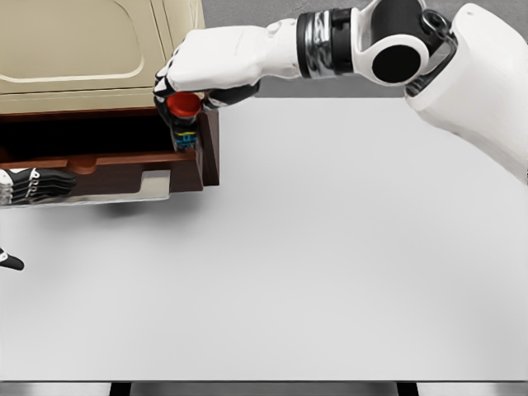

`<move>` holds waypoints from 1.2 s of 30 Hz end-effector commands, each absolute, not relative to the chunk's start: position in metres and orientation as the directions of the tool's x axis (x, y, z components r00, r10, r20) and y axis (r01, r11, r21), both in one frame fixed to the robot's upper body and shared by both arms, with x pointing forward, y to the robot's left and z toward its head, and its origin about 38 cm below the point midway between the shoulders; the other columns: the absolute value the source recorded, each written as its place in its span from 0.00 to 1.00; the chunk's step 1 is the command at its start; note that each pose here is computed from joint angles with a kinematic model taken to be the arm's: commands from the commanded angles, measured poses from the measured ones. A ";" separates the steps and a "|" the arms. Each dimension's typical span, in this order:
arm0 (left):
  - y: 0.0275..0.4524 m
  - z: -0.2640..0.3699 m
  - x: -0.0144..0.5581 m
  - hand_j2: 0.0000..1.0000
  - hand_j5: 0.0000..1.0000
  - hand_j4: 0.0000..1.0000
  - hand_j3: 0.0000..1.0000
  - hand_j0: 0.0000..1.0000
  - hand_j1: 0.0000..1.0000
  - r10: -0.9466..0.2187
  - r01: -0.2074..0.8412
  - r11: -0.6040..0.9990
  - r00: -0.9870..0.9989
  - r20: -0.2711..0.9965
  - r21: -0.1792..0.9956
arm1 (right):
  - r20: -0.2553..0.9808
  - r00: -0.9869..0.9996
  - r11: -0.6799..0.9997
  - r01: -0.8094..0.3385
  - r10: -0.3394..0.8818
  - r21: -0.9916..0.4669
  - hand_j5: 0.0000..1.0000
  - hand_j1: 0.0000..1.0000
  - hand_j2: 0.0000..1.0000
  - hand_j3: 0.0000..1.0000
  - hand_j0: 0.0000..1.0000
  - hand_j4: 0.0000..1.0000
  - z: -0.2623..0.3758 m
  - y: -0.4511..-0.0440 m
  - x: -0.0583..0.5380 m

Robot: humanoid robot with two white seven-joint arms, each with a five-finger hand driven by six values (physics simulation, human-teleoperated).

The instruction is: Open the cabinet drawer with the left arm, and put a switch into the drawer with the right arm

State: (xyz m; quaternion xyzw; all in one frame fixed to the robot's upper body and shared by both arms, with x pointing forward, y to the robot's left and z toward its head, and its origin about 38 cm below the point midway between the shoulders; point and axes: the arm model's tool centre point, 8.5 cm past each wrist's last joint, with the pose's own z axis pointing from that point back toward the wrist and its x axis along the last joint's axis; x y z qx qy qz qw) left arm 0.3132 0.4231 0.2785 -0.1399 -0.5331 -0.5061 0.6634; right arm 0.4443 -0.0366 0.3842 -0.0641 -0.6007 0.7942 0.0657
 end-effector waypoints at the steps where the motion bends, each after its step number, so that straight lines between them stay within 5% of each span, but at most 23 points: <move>1: 0.426 0.269 0.309 1.00 1.00 1.00 1.00 1.00 1.00 -0.591 0.834 0.391 -0.096 0.801 0.388 | -0.006 -0.983 -0.268 -0.045 0.185 -0.962 0.50 0.50 0.50 0.50 0.50 0.50 0.381 -0.030 0.447; 19: 0.428 0.268 0.307 1.00 1.00 1.00 1.00 1.00 1.00 -0.596 0.836 0.392 -0.086 0.798 0.383 | 0.026 -0.974 -0.285 -0.091 0.225 -0.954 0.49 0.49 0.49 0.49 0.49 0.49 0.371 -0.012 0.470; 36: 0.429 0.268 0.307 1.00 1.00 1.00 1.00 1.00 1.00 -0.598 0.837 0.392 -0.085 0.797 0.383 | -0.098 -0.980 -0.344 0.033 0.173 -0.938 0.48 0.48 0.48 0.48 0.48 0.48 0.374 0.004 0.462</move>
